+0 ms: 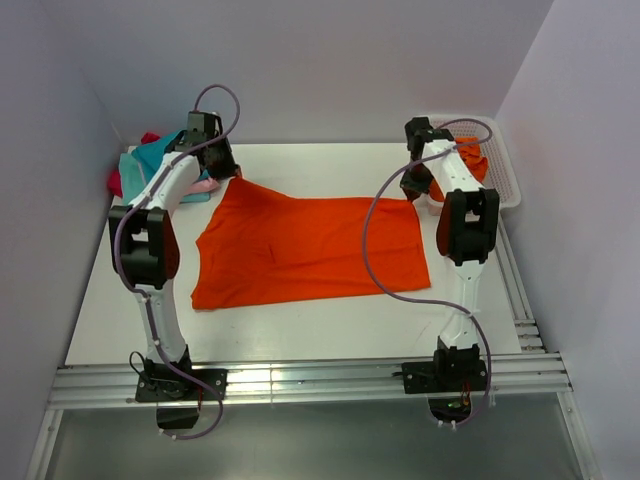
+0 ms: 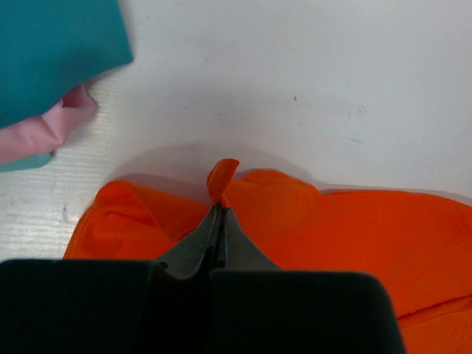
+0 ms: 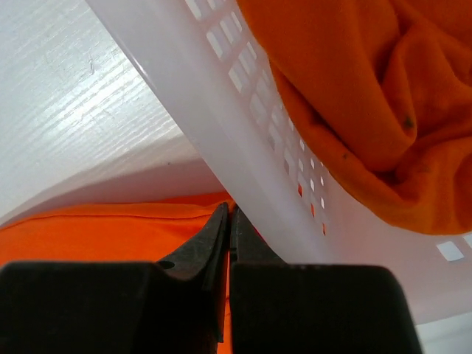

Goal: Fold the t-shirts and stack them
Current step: Fold the tshirt

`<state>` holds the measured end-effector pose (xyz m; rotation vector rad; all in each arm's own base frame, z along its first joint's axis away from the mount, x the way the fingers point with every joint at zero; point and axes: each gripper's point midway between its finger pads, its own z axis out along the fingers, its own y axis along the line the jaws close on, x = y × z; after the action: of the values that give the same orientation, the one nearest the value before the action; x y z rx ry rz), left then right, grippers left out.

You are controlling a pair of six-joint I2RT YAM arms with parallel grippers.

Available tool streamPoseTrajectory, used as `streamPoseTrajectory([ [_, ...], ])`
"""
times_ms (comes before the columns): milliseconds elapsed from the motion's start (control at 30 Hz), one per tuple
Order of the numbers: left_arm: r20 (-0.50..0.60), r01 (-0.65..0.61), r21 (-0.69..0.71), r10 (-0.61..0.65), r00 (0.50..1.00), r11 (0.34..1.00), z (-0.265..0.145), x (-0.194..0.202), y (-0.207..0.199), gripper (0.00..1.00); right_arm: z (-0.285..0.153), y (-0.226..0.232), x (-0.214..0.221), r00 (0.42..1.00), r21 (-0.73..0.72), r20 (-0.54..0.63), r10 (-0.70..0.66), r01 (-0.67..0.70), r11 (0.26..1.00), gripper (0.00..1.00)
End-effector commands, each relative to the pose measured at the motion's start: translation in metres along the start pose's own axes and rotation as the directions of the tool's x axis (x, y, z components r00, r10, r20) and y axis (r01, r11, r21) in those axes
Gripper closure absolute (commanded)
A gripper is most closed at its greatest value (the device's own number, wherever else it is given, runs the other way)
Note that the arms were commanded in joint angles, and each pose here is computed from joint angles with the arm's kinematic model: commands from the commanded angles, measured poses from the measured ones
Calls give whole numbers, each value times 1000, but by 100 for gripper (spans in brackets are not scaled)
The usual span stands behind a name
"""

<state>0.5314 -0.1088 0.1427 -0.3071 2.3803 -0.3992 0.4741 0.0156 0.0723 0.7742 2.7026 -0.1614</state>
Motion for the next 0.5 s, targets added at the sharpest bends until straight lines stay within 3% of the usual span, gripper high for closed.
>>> streamPoseTrajectory([
  [0, 101, -38, 8, 37, 994, 999, -46, -26, -13, 100, -45, 2, -21, 995, -69, 99, 26, -20, 997, 100],
  [200, 154, -50, -21, 53, 987, 999, -89, -20, -12, 100, -64, -7, -12, 993, -84, 113, 26, -16, 996, 100],
  [467, 172, -47, -71, 59, 983, 996, -135, 24, 4, 100, -82, -34, 25, 995, -90, 95, 22, -13, 996, 100],
])
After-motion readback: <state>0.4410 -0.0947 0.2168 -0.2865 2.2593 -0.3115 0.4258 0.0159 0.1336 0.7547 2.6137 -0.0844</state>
